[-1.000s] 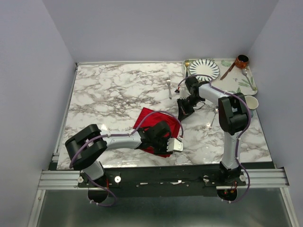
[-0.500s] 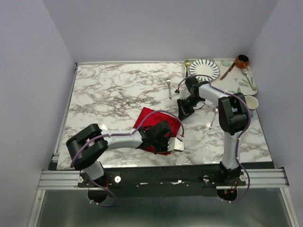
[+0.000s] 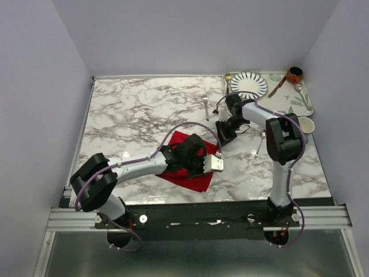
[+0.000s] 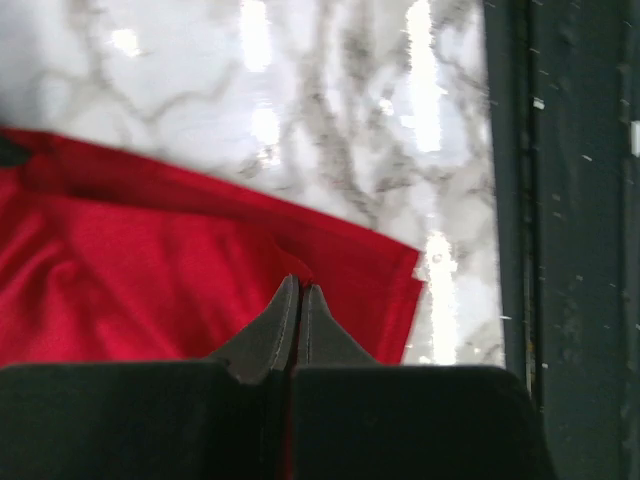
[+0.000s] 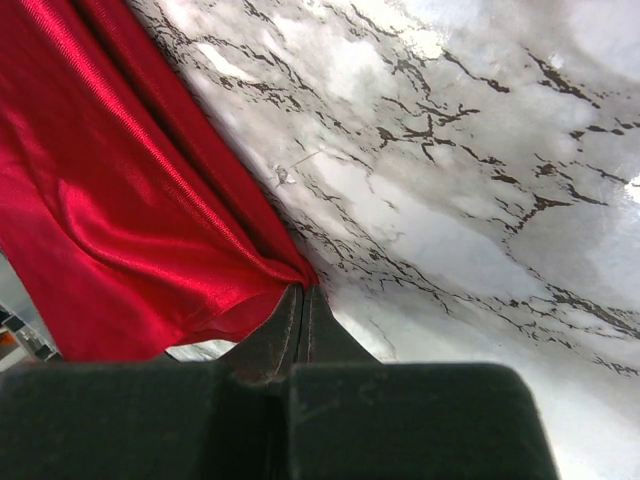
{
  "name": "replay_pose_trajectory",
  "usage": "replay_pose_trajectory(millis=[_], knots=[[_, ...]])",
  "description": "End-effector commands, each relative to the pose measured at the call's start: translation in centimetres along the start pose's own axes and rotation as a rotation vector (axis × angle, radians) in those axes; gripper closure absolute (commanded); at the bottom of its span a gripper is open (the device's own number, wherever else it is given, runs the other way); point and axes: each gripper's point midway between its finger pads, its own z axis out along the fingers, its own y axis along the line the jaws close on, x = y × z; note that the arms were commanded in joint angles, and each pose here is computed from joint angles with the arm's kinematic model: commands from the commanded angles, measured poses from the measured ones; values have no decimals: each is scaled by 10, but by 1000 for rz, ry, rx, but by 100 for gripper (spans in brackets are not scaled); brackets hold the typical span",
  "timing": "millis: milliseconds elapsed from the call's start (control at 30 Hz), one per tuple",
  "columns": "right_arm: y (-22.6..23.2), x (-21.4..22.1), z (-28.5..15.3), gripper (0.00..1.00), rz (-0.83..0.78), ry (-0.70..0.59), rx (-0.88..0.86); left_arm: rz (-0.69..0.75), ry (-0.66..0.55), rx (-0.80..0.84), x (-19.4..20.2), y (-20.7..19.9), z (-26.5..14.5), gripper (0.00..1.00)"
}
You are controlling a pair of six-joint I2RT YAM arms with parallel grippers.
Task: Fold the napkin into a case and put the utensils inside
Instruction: Pick up the top corner of the square folded napkin from the center of the board, then fold the top corner of the square-folded napkin at the center of the board.
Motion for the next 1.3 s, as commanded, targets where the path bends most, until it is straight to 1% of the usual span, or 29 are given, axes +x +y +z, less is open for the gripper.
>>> replay_pose_trajectory(millis=[0, 33, 67, 133, 167, 200, 233, 300, 433, 567, 633, 767, 867, 900, 967, 1000, 1033, 1067, 1100, 1133, 1200, 1233, 1267], knots=[[3, -1, -7, 99, -22, -12, -6, -131, -79, -62, -14, 46, -34, 100], [3, -1, -7, 99, -23, -13, -7, -154, -92, -75, -16, 59, -40, 100], [4, -1, -7, 99, -24, -12, -6, -197, -94, -113, -8, 80, -51, 100], [3, -2, -7, 99, -23, -11, -7, -233, -97, -143, -5, 104, -63, 100], [3, -2, -7, 99, -25, -11, -9, -261, -86, -136, 4, 111, -60, 100], [3, -4, -7, 99, -25, -12, -9, -296, -86, -163, 14, 127, -67, 100], [3, -3, -6, 99, -22, -7, -9, -310, -92, -176, 14, 137, -71, 100], [4, -5, -7, 99, -25, -10, -10, -363, -78, -195, 32, 154, -71, 100], [4, -5, -8, 99, -30, -3, -12, -415, -69, -253, 51, 186, -72, 98], [3, -6, -8, 99, -37, 1, -11, -462, -68, -292, 69, 212, -69, 95], [3, -5, -8, 99, -38, 4, -13, -462, -73, -300, 71, 220, -71, 94], [4, -5, -9, 99, -47, 8, -14, -485, -47, -323, 89, 227, -74, 95], [4, -6, -8, 99, -48, 9, -14, -502, -42, -324, 93, 230, -76, 95], [3, -7, -8, 99, -47, 7, -15, -502, -38, -329, 94, 232, -77, 93], [4, -7, -8, 99, -45, 10, -17, -520, -10, -315, 99, 231, -76, 84], [4, -9, -9, 99, -47, 7, -17, -531, 7, -319, 102, 232, -77, 72], [4, -9, -9, 99, -46, 8, -17, -541, 7, -328, 100, 238, -81, 65], [4, -9, -9, 99, -49, 8, -18, -581, 35, -297, 106, 231, -80, 58], [5, -10, -9, 99, -51, 7, -20, -596, 29, -270, 105, 228, -82, 49], [4, -10, -9, 99, -51, 8, -21, -604, 23, -272, 103, 234, -88, 45], [5, -10, -8, 99, -53, 10, -25, -638, 32, -241, 107, 230, -90, 38], [6, -11, -9, 99, -54, 9, -26, -643, 14, -237, 103, 234, -95, 37], [6, -12, -9, 99, -58, 7, -29, -668, 25, -209, 106, 230, -93, 37]])
